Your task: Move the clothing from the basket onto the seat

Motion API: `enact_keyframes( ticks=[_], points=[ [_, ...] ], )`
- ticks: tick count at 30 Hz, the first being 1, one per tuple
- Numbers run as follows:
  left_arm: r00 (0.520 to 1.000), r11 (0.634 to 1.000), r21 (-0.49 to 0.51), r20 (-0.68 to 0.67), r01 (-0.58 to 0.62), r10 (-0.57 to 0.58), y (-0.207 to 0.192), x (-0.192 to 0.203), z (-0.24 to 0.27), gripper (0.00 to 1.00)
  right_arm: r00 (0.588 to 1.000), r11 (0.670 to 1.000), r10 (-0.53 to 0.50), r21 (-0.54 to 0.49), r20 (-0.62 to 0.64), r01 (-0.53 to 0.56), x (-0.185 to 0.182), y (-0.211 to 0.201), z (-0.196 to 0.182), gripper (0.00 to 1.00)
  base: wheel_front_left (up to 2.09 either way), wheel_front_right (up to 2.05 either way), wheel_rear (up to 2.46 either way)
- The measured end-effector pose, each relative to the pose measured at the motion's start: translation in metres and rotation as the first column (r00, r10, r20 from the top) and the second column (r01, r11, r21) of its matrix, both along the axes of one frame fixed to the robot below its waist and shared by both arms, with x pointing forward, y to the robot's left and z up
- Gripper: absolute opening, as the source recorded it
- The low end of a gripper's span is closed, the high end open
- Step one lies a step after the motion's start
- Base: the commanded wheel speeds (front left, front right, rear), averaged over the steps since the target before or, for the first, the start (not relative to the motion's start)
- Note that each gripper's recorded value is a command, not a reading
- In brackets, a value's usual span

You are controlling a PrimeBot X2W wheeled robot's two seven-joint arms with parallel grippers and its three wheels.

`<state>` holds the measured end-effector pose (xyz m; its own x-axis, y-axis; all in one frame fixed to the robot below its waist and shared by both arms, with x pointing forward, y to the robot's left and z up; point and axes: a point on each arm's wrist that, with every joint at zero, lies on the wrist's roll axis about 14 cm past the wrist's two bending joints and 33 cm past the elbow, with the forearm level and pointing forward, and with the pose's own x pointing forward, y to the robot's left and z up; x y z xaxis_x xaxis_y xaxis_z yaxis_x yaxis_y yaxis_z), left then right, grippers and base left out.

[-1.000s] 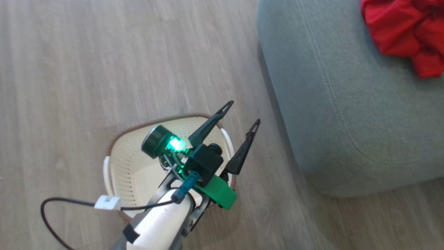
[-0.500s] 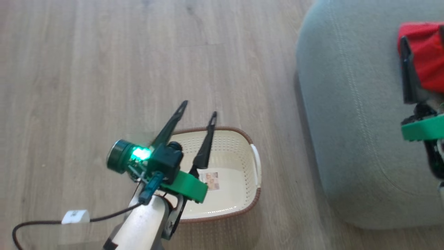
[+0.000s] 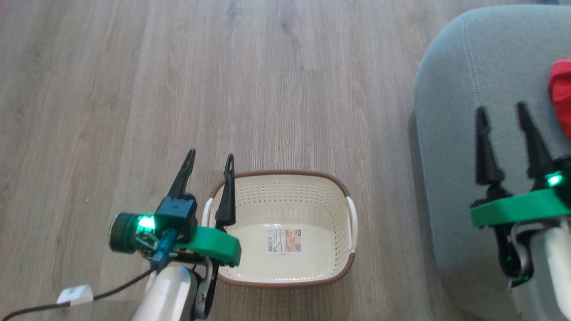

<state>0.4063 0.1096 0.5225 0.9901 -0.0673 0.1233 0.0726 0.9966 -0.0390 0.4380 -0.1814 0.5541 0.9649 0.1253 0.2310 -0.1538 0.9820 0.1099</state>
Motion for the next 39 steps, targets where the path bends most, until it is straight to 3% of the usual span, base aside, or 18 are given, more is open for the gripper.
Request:
enact_keyframes(
  ticks=[3, 10, 30, 39],
  points=[
    [0.998, 0.998, 0.005, -0.003, -0.063, 0.063, 0.014, -0.004, -0.001, 1.00, 0.999, 1.000, 0.005, -0.003, -0.035, -0.005, -0.003, 0.006, -0.012, 1.00, 0.00, 0.00, 0.00],
    [0.996, 0.996, 0.000, -0.033, -0.087, 0.087, 0.020, -0.014, -0.009, 1.00, 0.993, 1.000, 0.028, 0.004, -0.114, -0.028, -0.016, 0.023, -0.039, 1.00, 0.00, 0.00, 0.00],
    [0.997, 0.997, -0.028, -0.043, -0.073, 0.071, 0.018, -0.016, -0.010, 1.00, 0.994, 1.000, 0.026, 0.000, -0.107, -0.026, -0.020, 0.025, -0.036, 1.00, 0.00, 0.00, 0.00],
    [0.999, 0.999, -0.037, -0.038, -0.014, 0.012, 0.009, -0.016, -0.010, 1.00, 0.994, 1.000, 0.020, 0.002, -0.110, -0.020, -0.020, 0.023, -0.037, 1.00, 0.00, 0.00, 0.00]
  ],
)
